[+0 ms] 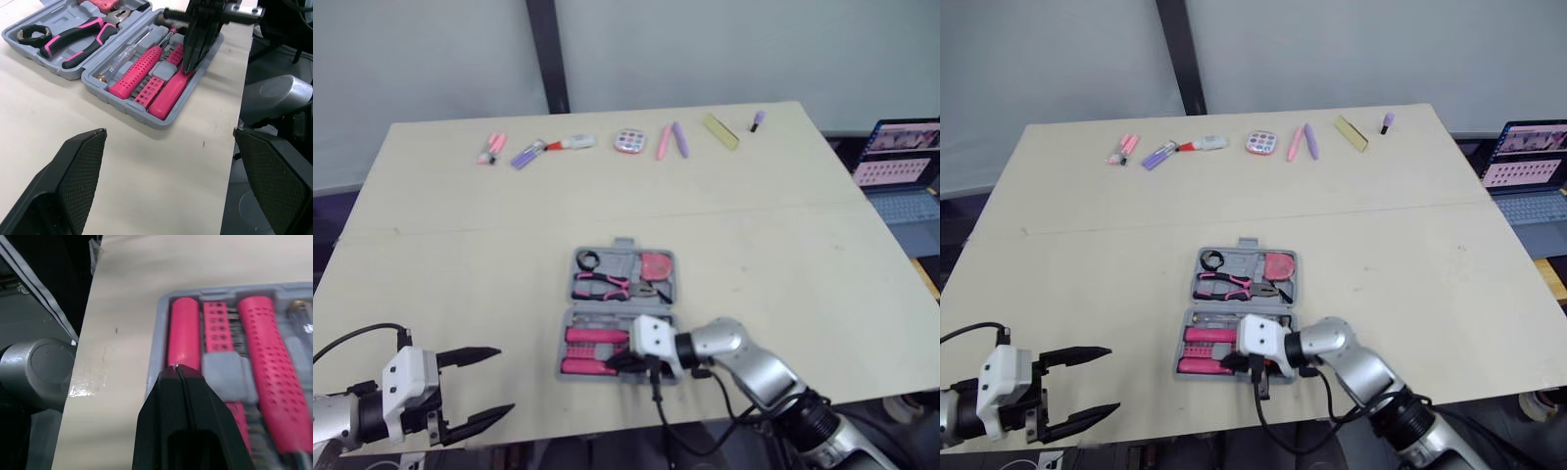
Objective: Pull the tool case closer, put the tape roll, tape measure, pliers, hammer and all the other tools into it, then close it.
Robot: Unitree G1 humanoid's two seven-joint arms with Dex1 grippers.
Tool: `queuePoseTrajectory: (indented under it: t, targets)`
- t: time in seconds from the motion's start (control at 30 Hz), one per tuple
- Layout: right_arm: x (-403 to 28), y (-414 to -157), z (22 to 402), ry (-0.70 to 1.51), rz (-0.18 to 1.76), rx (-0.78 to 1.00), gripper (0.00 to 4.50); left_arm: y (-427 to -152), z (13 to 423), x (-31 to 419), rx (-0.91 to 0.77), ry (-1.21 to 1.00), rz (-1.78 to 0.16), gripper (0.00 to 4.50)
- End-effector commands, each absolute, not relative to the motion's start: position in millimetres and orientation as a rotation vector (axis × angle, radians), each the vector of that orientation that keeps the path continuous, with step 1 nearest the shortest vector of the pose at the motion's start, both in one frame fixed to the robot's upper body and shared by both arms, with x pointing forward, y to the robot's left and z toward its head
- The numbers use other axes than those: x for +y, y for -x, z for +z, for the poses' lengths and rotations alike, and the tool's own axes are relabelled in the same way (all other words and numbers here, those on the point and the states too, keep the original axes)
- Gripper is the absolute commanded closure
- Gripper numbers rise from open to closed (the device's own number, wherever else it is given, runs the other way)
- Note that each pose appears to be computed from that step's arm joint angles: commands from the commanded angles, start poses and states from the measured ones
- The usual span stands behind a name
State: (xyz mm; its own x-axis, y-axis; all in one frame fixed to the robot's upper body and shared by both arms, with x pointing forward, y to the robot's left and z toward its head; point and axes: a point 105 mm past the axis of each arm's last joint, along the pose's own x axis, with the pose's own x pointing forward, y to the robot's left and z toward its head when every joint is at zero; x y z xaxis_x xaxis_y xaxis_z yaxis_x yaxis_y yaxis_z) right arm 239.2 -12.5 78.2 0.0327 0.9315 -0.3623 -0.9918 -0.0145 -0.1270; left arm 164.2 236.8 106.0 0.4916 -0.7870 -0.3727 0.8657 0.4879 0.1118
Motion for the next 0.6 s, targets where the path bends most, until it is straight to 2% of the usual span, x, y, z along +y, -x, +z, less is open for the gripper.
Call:
queuePoseTrajectory:
  t: [0.03,0.17,0.37,0.47,0.57,0.6]
  targets:
    - [-19,-231,133,0.335,1.539,0.062,4.47,-168,109,230,0.26,-0.296,-1.014,0.0]
    - [-49,-222,145,0.308,1.481,0.1,4.47,-170,105,228,0.265,-0.304,-0.997,0.0]
    - [-105,-215,122,0.33,1.341,0.317,4.47,-175,101,232,0.254,-0.271,-0.935,0.0]
    - [-126,-209,113,0.341,1.3,0.385,3.69,-176,100,238,0.249,-0.254,-0.907,0.0]
    - [-142,-205,105,0.339,1.266,0.434,2.26,-174,94,237,0.257,-0.25,-0.906,0.0]
    - [-148,-203,102,0.341,1.25,0.451,1.64,-173,92,236,0.259,-0.249,-0.903,0.0]
